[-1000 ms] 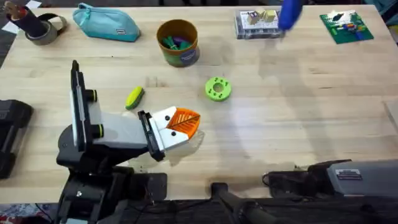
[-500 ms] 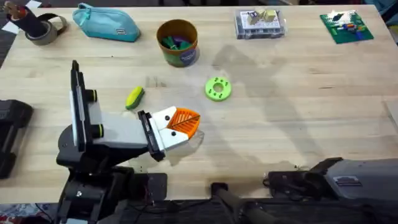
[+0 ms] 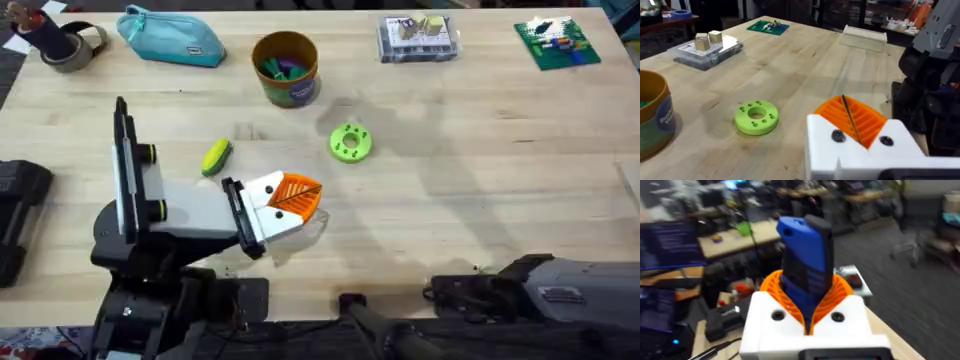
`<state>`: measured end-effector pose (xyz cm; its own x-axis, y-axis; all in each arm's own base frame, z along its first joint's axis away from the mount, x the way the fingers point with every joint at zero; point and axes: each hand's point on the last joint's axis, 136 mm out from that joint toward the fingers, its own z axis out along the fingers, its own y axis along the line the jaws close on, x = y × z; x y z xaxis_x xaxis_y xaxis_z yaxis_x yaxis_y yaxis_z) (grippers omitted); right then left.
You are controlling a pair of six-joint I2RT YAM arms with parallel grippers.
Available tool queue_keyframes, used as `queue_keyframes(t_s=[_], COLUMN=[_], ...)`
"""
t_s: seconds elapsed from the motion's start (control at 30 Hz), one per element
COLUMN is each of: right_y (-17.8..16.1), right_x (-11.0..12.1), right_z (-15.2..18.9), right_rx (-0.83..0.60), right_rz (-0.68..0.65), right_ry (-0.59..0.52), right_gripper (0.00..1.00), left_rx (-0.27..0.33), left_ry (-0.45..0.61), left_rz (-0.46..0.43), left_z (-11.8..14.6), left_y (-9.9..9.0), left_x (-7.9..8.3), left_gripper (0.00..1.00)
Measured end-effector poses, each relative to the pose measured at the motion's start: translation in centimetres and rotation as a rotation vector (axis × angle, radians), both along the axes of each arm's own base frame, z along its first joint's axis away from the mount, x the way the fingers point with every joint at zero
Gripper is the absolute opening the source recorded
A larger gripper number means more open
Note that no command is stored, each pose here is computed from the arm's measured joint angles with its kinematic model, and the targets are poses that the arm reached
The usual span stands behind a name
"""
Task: Pick up the gripper from the table and insert it into the empty holder that is missing its gripper. Then pick up a screw, insert it into the mounting hole, and use the screwdriver to tighten it. Finally, clean up the table by picking up the vegetable and placing it into the bucket.
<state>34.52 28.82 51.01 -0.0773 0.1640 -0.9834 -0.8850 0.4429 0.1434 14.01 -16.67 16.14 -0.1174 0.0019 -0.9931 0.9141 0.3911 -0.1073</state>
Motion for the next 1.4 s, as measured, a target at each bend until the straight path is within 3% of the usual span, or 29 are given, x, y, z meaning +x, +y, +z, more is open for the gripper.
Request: queue_keyframes(t_s=[0.17,0.33,0.8,1.27,1.4], right_y=[1.1,1.2,2.8,5.2,5.3], right_x=[-0.8,-3.1,-10.4,-14.7,-15.6], right_z=[-2.2,-3.7,-5.9,-6.2,-6.5], right_rx=[0.083,0.159,0.074,0.06,0.042], right_rz=[0.121,0.27,0.638,0.787,0.822], right_ry=[-0.048,-0.079,-0.057,-0.055,-0.098], right_gripper=[0.023,0.023,0.023,0.023,0.023], left_rx=[0.0,0.0,0.0,0.0,0.0], left_ry=[0.0,0.0,0.0,0.0,0.0], left_rz=[0.0,0.0,0.0,0.0,0.0], left_z=[0.0,0.0,0.0,0.0,0.0], left_y=[0.0,0.0,0.0,0.0,0.0], left_x=[0.0,0.0,0.0,0.0,0.0], left_gripper=[0.006,0.006,0.006,0.006,0.006])
